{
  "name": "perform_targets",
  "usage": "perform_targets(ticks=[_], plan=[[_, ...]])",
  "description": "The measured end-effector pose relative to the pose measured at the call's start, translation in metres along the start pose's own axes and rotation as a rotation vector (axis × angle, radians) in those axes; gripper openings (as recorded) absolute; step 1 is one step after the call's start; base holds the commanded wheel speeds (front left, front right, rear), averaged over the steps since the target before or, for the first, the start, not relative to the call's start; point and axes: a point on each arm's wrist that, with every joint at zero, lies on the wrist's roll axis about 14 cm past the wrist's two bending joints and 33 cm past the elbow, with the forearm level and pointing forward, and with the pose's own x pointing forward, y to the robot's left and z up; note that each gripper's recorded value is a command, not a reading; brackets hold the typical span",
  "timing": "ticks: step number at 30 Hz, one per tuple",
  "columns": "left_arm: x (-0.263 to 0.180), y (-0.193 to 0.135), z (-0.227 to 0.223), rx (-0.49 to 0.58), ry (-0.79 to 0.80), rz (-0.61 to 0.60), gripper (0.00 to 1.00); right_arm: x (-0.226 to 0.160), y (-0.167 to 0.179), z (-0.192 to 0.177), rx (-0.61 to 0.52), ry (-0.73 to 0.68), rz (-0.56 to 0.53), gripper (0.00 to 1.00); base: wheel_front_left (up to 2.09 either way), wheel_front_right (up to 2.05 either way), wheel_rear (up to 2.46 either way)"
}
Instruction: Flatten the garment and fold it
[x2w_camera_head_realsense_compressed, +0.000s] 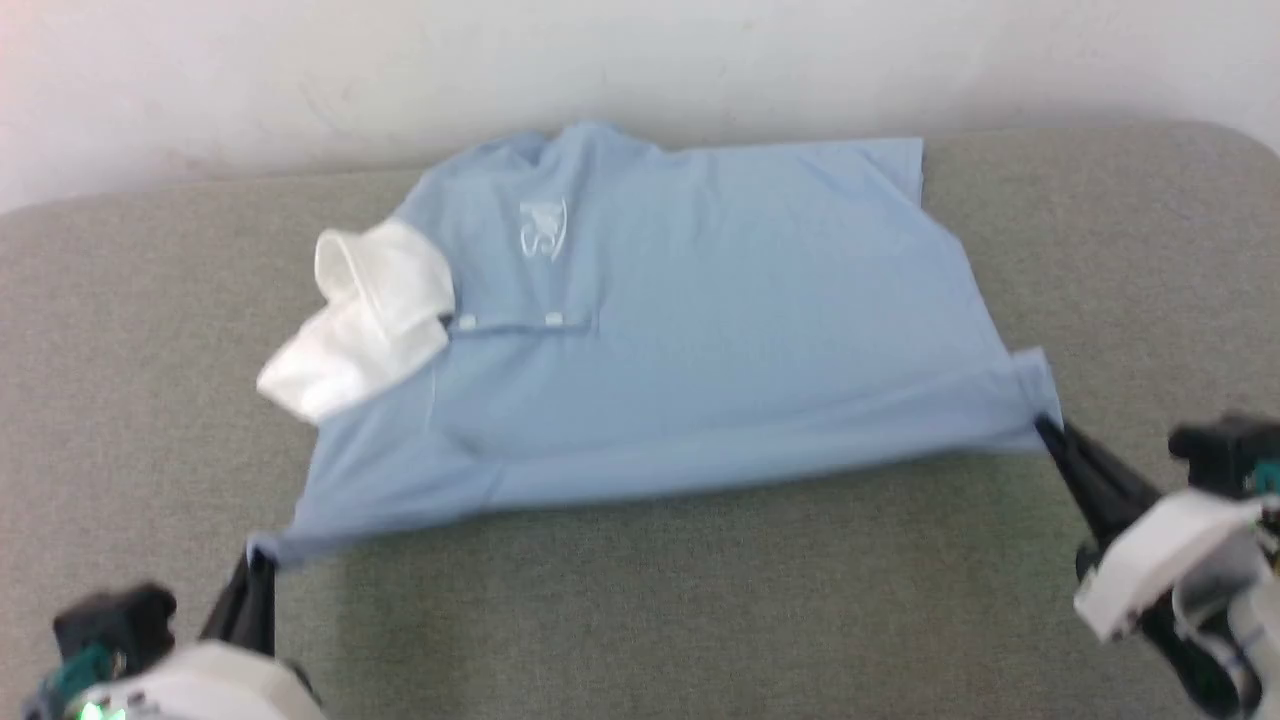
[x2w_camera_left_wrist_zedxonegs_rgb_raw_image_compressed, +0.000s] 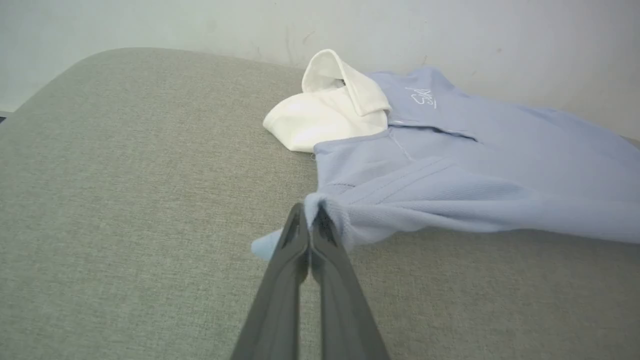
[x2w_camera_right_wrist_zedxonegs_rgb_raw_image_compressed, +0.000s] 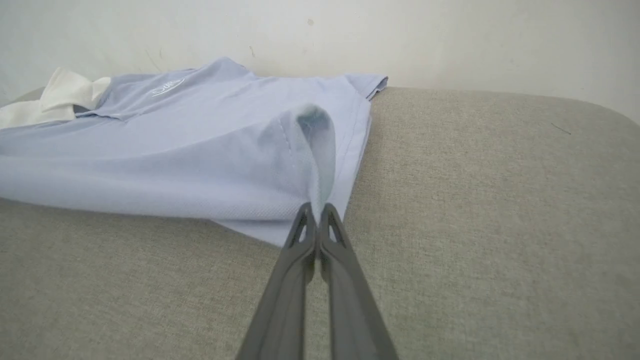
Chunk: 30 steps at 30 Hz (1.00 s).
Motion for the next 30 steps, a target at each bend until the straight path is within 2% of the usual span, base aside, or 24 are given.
perform_targets(ticks=[9,15,19,25,30], plan=[[-0.06,0.005,-0.024,-0.048,0.166,0.043,0.0,-0.054,0.008,-0.034,0.095,0.058,-0.094,0.0,0.0,0.0,0.0],[-0.068,0.011,-0.015,-0.03,0.178,0.056,0.0,-0.075,0.014,-0.041,0.134,0.091,-0.152,0.0,0.0,0.0,0.0],[-0.044,0.002,0.007,-0.011,0.107,0.008,0.0,-0.067,0.013,-0.034,0.125,0.097,-0.164,0.0,0.0,0.0,0.0],[0.017,-0.016,0.045,0.025,-0.023,-0.075,0.0,-0.028,0.005,-0.014,0.086,0.081,-0.147,0.0,0.0,0.0,0.0],[0.064,-0.028,0.047,0.041,-0.024,-0.117,0.0,0.004,0.002,-0.018,0.065,0.127,-0.121,0.0,0.0,0.0,0.0]])
